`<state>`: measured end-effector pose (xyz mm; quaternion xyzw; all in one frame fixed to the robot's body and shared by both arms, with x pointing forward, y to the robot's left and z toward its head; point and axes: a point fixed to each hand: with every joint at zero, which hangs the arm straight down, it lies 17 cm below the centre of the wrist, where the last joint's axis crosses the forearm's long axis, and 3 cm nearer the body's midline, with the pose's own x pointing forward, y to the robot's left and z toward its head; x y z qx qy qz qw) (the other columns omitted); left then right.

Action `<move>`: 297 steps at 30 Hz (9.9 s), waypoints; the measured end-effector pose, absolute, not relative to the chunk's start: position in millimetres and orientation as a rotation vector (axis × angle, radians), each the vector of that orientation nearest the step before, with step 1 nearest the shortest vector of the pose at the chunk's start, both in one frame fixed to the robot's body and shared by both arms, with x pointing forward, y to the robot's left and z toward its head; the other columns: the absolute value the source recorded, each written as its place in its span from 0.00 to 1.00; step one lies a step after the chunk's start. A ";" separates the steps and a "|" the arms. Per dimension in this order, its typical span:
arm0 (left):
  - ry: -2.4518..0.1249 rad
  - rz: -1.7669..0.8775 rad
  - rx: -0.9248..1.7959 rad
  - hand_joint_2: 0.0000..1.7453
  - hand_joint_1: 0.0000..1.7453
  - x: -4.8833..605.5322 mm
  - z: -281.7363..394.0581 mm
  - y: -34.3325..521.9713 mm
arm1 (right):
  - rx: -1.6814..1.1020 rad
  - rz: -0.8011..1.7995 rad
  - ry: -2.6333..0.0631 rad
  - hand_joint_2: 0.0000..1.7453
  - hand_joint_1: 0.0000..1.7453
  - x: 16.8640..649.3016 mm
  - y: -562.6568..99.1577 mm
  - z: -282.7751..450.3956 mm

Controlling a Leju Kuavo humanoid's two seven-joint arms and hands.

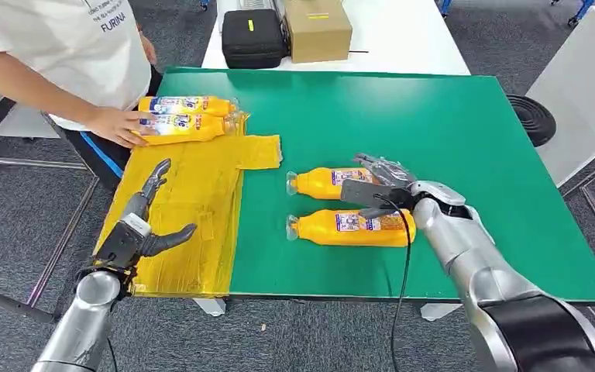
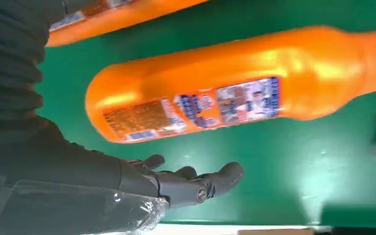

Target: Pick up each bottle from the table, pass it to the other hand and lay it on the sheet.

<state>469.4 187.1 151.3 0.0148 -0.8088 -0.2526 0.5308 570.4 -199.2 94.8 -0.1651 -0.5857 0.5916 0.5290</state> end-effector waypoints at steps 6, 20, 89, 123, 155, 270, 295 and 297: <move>-1.925 -0.577 0.060 1.00 0.00 464.1 147.2 196.8 | -0.406 1.389 -1.535 1.00 0.00 579.8 -180.5 133.1; -1.892 -0.535 0.110 1.00 0.00 448.9 133.0 216.0 | -0.395 1.378 -1.660 1.00 0.00 550.7 -139.5 156.7; -1.829 -0.474 0.128 1.00 0.00 426.6 113.7 240.0 | -0.328 1.538 -1.361 1.00 0.00 484.7 -156.3 23.2; -1.824 -0.454 0.087 1.00 0.00 433.8 115.5 236.0 | -0.260 1.469 -1.392 1.00 1.00 483.6 -174.0 25.4; -1.837 -0.204 -0.495 1.00 0.00 436.5 156.5 173.3 | -0.096 0.750 -2.166 1.00 1.00 472.3 -85.7 205.6; -1.909 -0.157 -0.883 1.00 1.00 455.2 228.9 46.7 | 0.299 1.014 -1.934 0.00 0.00 432.8 49.8 127.2; -2.163 -0.612 0.478 1.00 1.00 518.0 234.4 136.3 | 0.145 1.033 -1.946 0.00 0.00 422.1 10.4 108.8; -2.137 -0.710 0.618 1.00 1.00 530.9 238.8 155.8 | 0.149 1.014 -1.956 0.00 0.00 418.1 3.0 112.4</move>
